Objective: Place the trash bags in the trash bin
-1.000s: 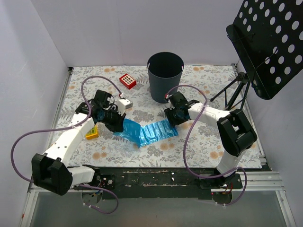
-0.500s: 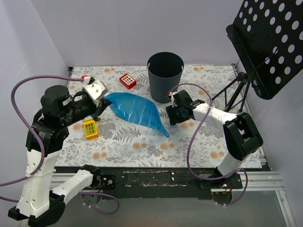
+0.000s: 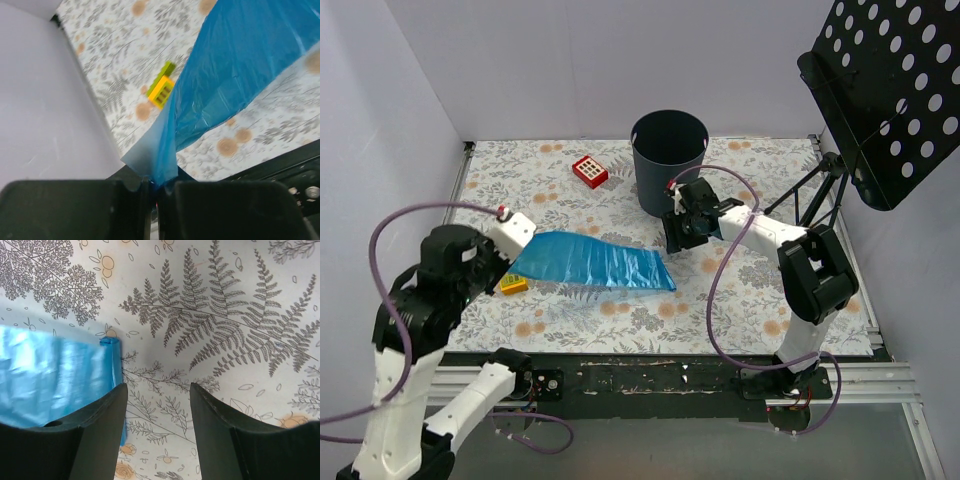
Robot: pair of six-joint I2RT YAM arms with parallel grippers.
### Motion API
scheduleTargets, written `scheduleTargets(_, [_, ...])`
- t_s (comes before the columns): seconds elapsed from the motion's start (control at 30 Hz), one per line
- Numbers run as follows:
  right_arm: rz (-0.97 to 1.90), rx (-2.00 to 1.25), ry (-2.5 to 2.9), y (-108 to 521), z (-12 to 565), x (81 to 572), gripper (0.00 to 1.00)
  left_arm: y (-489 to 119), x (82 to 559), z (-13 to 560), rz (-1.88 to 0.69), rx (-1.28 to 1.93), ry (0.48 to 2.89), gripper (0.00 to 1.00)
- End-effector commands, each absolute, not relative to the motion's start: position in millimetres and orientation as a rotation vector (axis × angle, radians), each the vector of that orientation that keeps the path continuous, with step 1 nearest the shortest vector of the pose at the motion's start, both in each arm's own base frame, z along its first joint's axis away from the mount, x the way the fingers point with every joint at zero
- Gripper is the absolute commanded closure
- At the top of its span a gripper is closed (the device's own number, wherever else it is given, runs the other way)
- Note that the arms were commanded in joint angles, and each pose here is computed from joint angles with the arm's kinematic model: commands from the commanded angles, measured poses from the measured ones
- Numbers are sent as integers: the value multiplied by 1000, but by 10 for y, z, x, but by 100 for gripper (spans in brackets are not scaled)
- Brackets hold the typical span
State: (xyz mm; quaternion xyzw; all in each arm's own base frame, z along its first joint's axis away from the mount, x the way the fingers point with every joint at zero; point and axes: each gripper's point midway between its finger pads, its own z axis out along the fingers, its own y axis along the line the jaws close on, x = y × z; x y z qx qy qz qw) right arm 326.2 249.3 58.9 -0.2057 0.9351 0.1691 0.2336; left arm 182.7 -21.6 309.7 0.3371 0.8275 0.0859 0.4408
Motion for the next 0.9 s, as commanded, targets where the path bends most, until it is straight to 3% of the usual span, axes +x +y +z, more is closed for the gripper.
scheduleTargets(0.0, [538,-569,2548,2723,654,3327,40,328,1547,2855,547,905,2145,100])
scheduleTargets(0.23, [566,-616,2568,2934,577,3266,40,238,1564,2436,497,936,2278,100])
scheduleTargets(0.53, [467,-653,2578,2998,489,3201,39,246,1512,2336,497,1010,2264,100])
scheduleTargets(0.73, [277,-648,2608,2828,365,3233,42,191,1517,2344,457,1011,2260,94])
scheduleTargets(0.87, [300,-670,2627,2844,317,3164,42,99,1522,2263,387,996,2299,88])
